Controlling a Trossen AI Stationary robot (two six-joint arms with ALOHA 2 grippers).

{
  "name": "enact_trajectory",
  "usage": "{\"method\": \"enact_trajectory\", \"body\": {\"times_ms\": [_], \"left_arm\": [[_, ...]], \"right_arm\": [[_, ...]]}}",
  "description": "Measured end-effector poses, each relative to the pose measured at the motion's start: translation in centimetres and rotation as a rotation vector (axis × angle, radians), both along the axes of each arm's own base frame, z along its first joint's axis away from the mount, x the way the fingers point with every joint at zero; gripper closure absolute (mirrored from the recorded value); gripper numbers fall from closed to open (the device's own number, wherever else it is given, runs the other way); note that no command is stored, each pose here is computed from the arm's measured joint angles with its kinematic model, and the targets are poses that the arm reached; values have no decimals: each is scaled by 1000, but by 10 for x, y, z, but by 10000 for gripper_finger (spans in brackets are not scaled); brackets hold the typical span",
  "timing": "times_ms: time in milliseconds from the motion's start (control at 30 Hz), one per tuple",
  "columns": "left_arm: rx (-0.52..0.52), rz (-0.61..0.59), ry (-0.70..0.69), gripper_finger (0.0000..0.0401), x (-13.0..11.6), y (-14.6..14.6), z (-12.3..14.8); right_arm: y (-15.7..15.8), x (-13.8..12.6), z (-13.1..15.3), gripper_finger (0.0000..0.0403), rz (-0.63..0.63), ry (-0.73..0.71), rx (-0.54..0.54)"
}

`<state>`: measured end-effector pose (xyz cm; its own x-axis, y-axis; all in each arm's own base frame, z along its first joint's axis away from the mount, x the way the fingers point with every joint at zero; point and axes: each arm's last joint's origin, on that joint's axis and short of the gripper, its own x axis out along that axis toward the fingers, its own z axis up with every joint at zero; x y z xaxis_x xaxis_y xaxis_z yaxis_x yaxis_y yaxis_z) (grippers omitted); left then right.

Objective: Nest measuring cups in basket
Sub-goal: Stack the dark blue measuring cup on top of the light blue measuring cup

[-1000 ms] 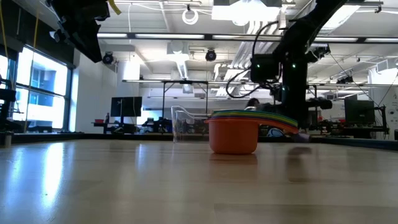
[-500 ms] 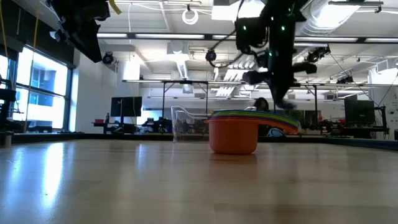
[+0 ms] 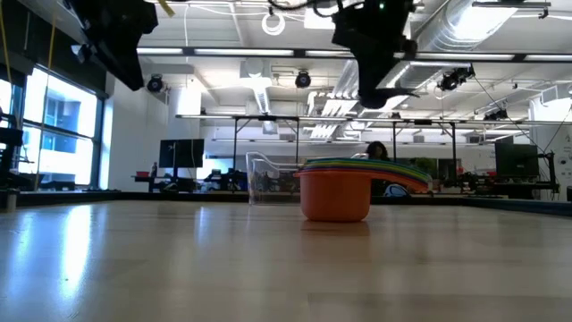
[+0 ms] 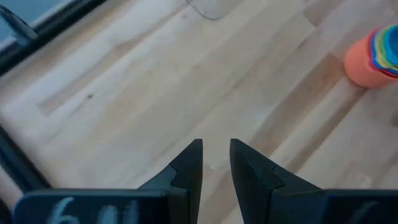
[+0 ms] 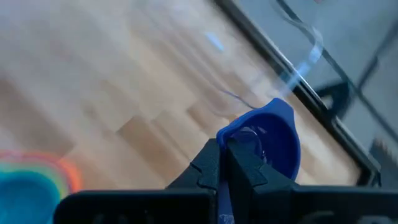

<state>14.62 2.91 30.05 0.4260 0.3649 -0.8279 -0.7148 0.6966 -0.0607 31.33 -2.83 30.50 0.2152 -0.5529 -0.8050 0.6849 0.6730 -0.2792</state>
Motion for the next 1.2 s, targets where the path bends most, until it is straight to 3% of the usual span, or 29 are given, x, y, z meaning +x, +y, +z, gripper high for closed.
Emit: {"method": "enact_trajectory", "body": {"times_ms": [300, 667, 867, 1200], "left_arm": [[-77, 51, -36, 330, 0, -1, 0], [-212, 166, -96, 330, 1, -3, -1], [-238, 211, -112, 330, 1, -3, -1], [-239, 210, -112, 330, 1, -3, -1]], "right_arm": [[41, 12, 4, 403, 526, 86, 20], [94, 19, 8, 403, 1010, 85, -62], [106, 23, -3, 403, 1078, 135, -77], [114, 50, -59, 403, 1138, 307, -14]]}}
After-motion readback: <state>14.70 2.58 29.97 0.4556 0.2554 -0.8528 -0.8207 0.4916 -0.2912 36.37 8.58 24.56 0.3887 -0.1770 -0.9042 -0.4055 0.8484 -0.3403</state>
